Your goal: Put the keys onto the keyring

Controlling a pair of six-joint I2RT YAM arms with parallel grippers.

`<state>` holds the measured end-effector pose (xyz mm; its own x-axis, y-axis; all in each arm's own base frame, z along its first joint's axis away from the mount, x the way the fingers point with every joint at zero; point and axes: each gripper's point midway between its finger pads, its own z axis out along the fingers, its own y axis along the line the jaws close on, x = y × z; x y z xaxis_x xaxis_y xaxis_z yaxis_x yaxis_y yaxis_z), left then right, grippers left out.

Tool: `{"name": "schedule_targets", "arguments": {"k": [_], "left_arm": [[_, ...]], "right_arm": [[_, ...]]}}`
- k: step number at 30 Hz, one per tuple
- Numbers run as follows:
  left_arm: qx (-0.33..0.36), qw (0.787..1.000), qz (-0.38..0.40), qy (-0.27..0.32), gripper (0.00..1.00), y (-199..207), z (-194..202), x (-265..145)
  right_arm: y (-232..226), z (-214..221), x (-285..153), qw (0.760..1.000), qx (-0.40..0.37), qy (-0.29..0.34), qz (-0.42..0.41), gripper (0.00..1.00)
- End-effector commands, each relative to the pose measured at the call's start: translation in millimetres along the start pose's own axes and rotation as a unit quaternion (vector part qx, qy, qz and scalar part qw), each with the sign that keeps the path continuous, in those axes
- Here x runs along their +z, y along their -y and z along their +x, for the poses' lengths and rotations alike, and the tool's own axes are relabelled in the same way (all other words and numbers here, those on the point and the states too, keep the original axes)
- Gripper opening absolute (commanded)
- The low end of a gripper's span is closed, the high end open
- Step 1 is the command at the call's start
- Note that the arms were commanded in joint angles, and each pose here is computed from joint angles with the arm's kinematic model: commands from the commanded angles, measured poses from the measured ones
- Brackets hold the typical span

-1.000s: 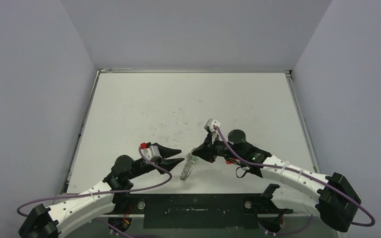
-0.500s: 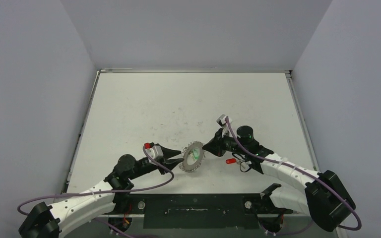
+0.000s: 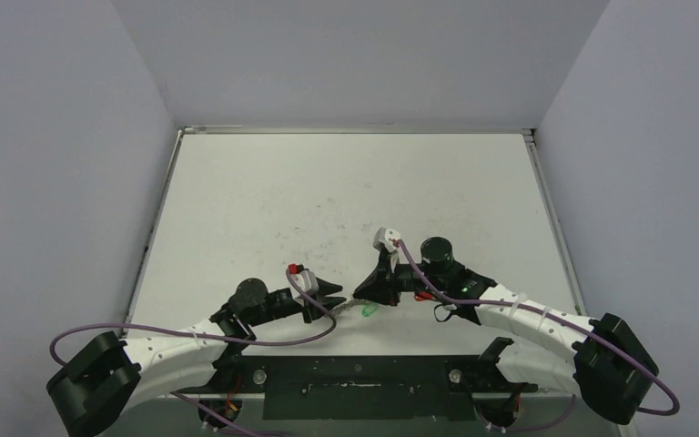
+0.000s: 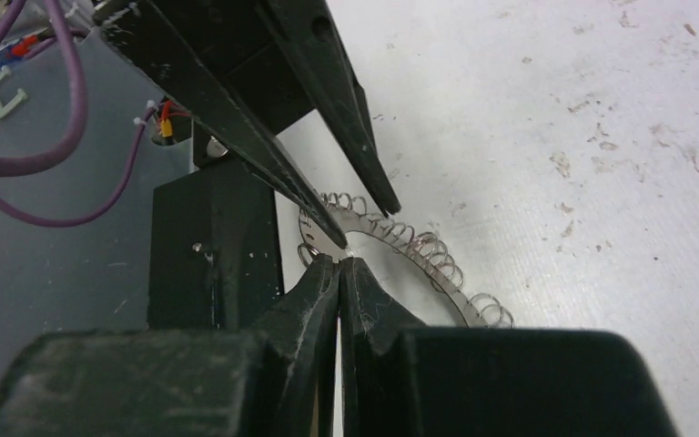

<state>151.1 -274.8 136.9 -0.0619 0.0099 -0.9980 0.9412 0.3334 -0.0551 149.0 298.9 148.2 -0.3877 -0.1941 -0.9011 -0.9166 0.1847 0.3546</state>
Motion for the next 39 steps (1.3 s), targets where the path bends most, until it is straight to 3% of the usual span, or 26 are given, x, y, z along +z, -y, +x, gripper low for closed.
{"name": "schedule_targets", "arguments": {"k": [1, 20, 33, 39], "left_arm": [[0.042, 0.997, 0.037, 0.054, 0.26, 11.1, -30.1, 10.1], [0.051, 0.996, 0.060, 0.052, 0.24, 23.2, -24.4, 13.9], [0.037, 0.996, 0.035, 0.076, 0.28, 17.1, -33.5, 20.8], [0.039, 0.995, 0.014, 0.088, 0.23, 10.9, -41.3, 18.0]], "right_arm": [[-19.7, -32.6, 3.4, 0.996, -0.068, 0.036, -0.037, 0.00], [-23.7, -52.6, 4.9, 0.994, -0.071, 0.079, -0.035, 0.00], [-24.4, -46.7, 7.0, 0.994, -0.073, 0.067, -0.036, 0.00], [-24.1, -47.5, 7.6, 0.994, -0.073, 0.067, -0.036, 0.00]]}}
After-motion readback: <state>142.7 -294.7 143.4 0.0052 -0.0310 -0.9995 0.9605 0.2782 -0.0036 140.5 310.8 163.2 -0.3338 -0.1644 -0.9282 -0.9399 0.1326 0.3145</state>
